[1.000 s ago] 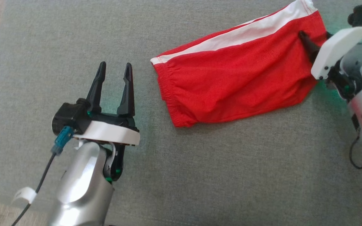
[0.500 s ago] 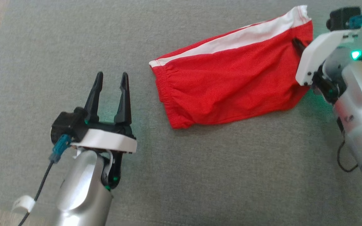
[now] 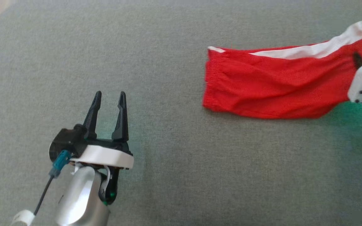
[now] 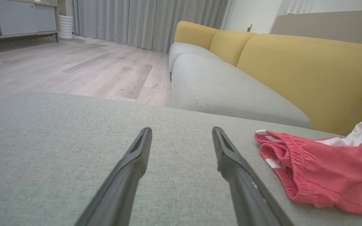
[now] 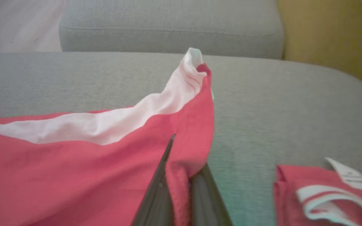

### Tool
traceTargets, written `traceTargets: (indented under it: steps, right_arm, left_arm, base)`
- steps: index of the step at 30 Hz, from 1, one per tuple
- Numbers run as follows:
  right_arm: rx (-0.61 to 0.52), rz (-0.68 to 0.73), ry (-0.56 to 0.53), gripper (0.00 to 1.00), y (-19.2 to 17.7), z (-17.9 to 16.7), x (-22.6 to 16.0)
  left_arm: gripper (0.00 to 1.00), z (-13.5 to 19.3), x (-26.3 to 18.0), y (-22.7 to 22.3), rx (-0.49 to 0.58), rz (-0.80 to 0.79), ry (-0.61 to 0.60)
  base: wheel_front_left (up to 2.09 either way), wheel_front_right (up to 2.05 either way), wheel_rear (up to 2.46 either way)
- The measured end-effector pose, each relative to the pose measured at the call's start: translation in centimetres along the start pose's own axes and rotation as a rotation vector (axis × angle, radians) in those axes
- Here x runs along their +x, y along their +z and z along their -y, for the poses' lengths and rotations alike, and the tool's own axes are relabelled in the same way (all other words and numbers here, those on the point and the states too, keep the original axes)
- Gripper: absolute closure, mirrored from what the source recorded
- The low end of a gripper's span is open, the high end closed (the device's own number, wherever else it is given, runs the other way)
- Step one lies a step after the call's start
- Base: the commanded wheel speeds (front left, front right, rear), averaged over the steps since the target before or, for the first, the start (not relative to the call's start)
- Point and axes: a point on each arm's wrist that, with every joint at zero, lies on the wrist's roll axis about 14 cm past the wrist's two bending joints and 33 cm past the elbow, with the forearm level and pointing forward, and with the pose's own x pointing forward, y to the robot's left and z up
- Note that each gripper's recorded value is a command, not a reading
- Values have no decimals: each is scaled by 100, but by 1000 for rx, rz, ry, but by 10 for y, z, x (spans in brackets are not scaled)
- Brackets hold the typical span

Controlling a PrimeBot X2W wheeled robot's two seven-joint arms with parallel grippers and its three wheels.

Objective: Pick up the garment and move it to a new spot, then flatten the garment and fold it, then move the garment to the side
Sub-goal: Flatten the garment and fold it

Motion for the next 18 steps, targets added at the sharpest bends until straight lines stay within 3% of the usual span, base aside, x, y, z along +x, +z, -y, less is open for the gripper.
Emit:
traceTargets:
  steps: [5, 18]
  right_arm:
    - [-40, 48, -33, 100, 19, 11, -17]
    - [-223, 86, 402, 100, 48, -205, -45]
  left_arm:
    - [0, 7, -2, 3, -2, 6, -22]
    - [0, -9, -15, 2, 0, -1, 23]
  base:
    - [0, 0, 0]
    - [0, 0, 0]
